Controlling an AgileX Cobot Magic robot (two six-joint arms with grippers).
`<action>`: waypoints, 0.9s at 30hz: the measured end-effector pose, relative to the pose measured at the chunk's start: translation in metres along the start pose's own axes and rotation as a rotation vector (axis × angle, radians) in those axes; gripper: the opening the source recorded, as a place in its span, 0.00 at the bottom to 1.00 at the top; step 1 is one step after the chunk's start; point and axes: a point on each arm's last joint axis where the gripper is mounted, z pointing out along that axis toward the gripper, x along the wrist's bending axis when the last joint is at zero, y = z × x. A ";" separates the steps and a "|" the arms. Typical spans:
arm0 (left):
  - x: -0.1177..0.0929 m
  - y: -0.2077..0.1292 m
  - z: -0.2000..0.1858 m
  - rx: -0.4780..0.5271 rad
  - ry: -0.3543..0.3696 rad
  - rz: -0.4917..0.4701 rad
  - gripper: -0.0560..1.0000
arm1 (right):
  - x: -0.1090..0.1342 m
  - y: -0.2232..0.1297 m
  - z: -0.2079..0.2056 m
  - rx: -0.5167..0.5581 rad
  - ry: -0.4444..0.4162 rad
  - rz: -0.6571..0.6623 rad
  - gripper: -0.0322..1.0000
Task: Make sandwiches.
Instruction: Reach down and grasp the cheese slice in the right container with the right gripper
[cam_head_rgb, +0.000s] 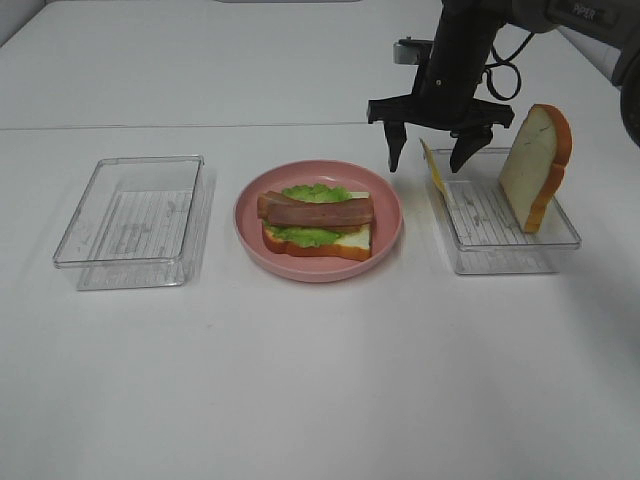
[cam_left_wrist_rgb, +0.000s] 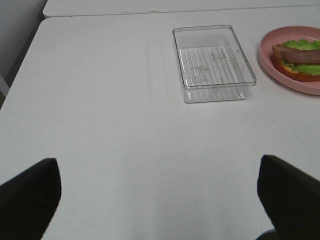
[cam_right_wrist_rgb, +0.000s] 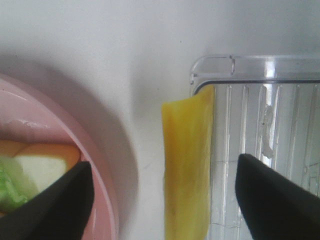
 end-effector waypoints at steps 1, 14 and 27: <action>0.000 0.000 0.000 0.000 0.000 0.000 0.99 | 0.000 0.000 0.000 0.000 -0.002 0.000 0.71; 0.000 0.000 0.000 0.000 0.000 0.002 0.99 | -0.003 0.001 0.000 -0.008 -0.031 -0.008 0.41; 0.000 0.000 0.000 0.000 0.000 0.002 0.99 | -0.004 0.001 0.000 -0.010 -0.039 -0.009 0.10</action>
